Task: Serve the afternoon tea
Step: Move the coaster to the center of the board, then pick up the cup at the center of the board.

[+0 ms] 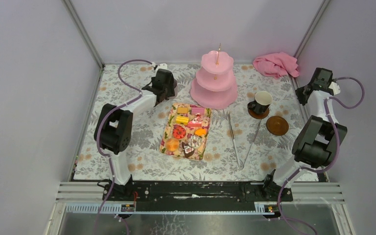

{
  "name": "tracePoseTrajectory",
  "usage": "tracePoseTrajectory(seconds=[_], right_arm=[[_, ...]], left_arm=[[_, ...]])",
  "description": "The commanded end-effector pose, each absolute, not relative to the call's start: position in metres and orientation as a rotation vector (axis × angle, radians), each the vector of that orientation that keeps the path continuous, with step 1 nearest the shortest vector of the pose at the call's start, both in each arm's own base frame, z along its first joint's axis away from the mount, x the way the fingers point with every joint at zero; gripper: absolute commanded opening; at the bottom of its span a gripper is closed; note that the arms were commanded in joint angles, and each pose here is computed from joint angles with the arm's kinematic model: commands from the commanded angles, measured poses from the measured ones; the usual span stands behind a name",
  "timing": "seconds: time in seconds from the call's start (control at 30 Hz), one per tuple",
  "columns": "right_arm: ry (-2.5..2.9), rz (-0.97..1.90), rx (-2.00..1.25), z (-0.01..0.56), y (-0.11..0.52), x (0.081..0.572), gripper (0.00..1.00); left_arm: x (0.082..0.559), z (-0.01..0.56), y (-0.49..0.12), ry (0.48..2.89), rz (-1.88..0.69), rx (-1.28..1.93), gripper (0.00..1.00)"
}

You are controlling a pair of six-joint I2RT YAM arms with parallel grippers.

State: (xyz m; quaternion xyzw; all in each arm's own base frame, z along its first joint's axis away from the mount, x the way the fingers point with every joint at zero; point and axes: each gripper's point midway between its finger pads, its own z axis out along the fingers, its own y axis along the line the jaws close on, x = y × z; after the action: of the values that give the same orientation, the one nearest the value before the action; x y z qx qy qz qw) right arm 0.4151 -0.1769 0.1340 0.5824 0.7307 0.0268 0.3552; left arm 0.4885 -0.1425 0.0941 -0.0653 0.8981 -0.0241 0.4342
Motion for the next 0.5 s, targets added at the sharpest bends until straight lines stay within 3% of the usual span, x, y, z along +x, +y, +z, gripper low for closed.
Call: tracePoseTrajectory(seconds=[0.0,0.47], right_arm=[[1.795,0.119,1.441,0.176,-0.173,0.422,0.28],[1.781,0.140,1.414,0.187,-0.166,0.424,0.28]], left_arm=[[0.491,0.099,-0.143,2.229,-0.040,-0.157,0.59],[0.493,0.080,-0.144,2.272,-0.033,-0.151,0.58]])
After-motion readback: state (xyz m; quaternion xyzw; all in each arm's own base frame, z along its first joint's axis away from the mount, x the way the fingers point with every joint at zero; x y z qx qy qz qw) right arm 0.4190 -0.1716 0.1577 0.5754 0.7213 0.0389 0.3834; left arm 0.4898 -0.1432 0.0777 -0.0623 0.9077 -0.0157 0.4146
